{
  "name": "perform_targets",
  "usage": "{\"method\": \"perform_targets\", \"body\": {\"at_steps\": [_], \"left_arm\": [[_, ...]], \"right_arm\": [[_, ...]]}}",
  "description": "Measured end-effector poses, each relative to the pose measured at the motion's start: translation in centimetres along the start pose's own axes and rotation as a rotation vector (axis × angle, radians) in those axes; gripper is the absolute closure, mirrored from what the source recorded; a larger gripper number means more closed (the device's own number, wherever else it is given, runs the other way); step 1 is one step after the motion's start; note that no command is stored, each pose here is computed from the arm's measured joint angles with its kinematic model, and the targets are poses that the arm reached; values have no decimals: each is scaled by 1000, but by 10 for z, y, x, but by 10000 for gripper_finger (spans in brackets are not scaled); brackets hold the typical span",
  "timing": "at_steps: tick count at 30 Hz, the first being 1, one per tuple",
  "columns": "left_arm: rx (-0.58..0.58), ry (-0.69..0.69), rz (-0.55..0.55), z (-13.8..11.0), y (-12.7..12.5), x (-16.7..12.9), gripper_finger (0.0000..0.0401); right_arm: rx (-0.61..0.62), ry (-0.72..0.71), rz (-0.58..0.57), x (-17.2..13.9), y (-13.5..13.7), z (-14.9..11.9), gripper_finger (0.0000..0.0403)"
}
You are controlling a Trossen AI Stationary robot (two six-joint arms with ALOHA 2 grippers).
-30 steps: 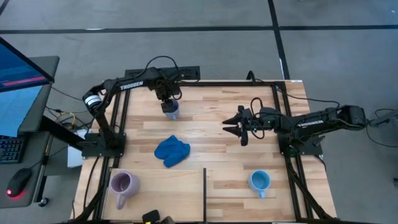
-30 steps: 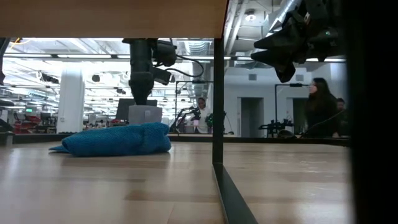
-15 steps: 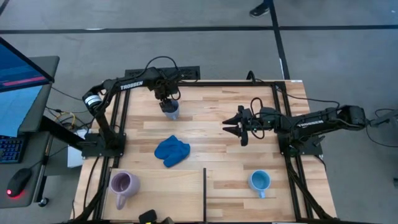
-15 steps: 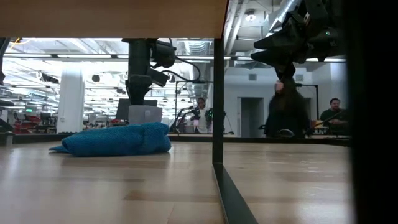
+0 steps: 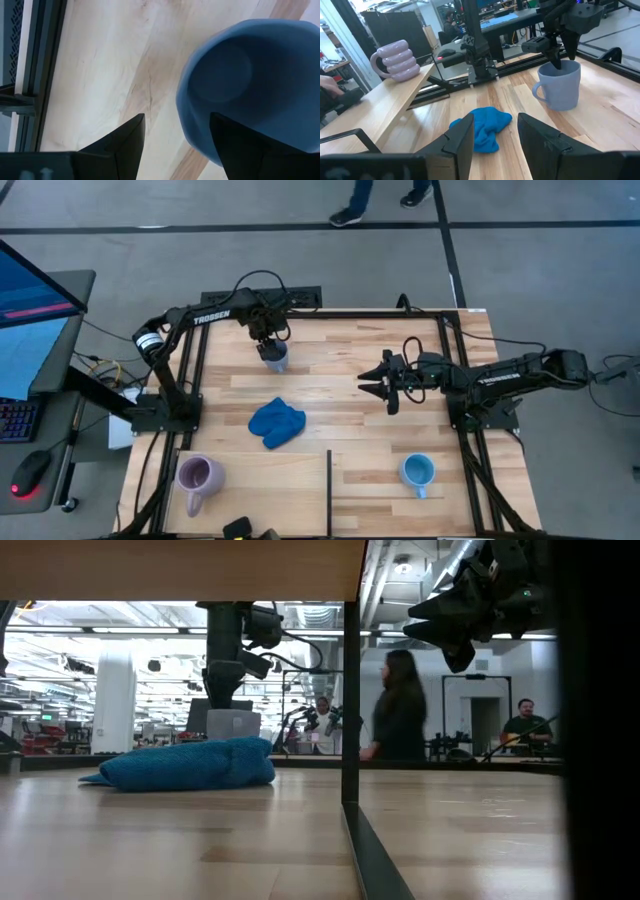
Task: Stack small to large cups/mugs on shelf
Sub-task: Put the top blue cup on the shelf
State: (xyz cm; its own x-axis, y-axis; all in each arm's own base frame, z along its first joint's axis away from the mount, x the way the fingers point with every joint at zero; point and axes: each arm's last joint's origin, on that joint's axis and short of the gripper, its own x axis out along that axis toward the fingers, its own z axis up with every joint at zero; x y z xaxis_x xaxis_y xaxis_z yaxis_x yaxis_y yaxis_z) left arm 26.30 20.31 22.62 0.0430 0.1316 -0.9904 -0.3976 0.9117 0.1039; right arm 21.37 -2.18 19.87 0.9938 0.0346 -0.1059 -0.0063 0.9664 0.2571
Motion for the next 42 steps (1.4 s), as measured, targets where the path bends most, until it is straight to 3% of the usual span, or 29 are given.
{"method": "perform_targets", "body": {"at_steps": [14, 34, 42], "left_arm": [[21, 3, -1, 0, 0, 0, 191], [0, -2, -2, 0, 0, -1, 387], [0, -2, -2, 0, 0, -1, 378]], "right_arm": [[0, 0, 0, 0, 0, 0, 232], [-7, -1, -4, 0, -1, 0, 232], [-8, -1, -4, 0, -1, 0, 232]]}}
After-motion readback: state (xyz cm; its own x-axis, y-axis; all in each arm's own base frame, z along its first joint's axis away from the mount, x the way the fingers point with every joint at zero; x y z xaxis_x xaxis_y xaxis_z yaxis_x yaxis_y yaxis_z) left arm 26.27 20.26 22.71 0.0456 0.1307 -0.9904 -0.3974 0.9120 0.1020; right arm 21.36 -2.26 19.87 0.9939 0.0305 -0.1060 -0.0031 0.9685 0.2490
